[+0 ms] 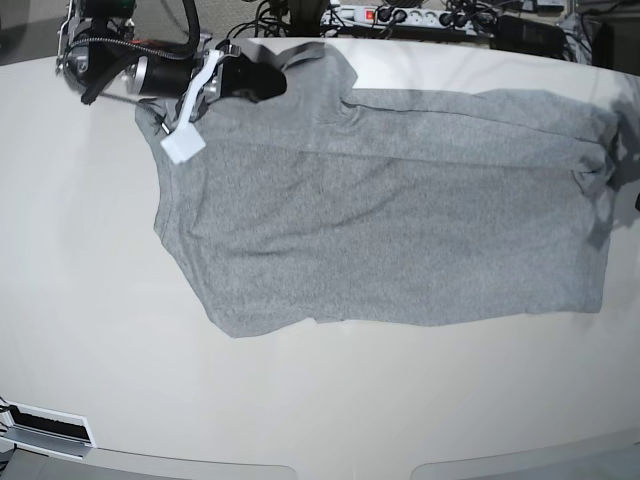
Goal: Layout the t-shirt on the table in an organized manner, then fold the t-shirt properly
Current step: 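Release the shoulder and move the right gripper along the collar edge, then grasp the shirt fabric near the printed lettering with the right gripper, then pull the shirt with both grippers away from each other to flatten it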
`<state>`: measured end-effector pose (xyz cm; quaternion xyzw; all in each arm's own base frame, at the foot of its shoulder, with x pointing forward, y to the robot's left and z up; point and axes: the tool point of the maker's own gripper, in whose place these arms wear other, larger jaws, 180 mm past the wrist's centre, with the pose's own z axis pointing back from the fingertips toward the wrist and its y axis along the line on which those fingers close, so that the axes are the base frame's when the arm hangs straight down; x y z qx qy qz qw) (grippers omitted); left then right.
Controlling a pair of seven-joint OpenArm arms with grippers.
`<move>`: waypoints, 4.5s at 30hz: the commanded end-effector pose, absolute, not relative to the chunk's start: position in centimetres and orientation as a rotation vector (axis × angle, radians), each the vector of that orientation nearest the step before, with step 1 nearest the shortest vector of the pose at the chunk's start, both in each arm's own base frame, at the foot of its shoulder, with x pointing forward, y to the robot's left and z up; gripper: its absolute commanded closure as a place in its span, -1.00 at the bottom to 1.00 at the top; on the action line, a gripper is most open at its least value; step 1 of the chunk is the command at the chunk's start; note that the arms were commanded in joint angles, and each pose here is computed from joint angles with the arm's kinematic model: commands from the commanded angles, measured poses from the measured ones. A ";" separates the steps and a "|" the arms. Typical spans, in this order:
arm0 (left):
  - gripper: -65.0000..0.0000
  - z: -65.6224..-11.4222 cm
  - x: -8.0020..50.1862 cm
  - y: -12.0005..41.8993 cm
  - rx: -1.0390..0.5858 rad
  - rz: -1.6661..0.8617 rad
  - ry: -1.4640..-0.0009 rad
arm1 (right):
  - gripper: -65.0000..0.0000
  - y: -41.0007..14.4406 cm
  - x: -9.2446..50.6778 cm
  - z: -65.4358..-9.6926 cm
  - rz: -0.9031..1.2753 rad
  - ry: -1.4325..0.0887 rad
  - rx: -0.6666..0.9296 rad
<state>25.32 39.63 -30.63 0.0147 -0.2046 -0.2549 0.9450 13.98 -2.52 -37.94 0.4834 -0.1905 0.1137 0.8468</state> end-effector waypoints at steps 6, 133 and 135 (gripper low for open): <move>0.01 -28.9 26.4 40.2 0.060 -0.535 -0.448 | 1.00 -3.3 18.2 -36.8 0.291 -0.526 0.933; 1.00 -41.0 22.2 32.1 -0.124 -0.361 -0.559 | 1.00 -8.4 24.9 -42.0 0.829 -0.592 0.248; 1.00 -41.6 21.9 32.8 -0.121 -0.332 -0.546 | 1.00 -8.7 24.9 -42.5 0.820 -0.585 0.231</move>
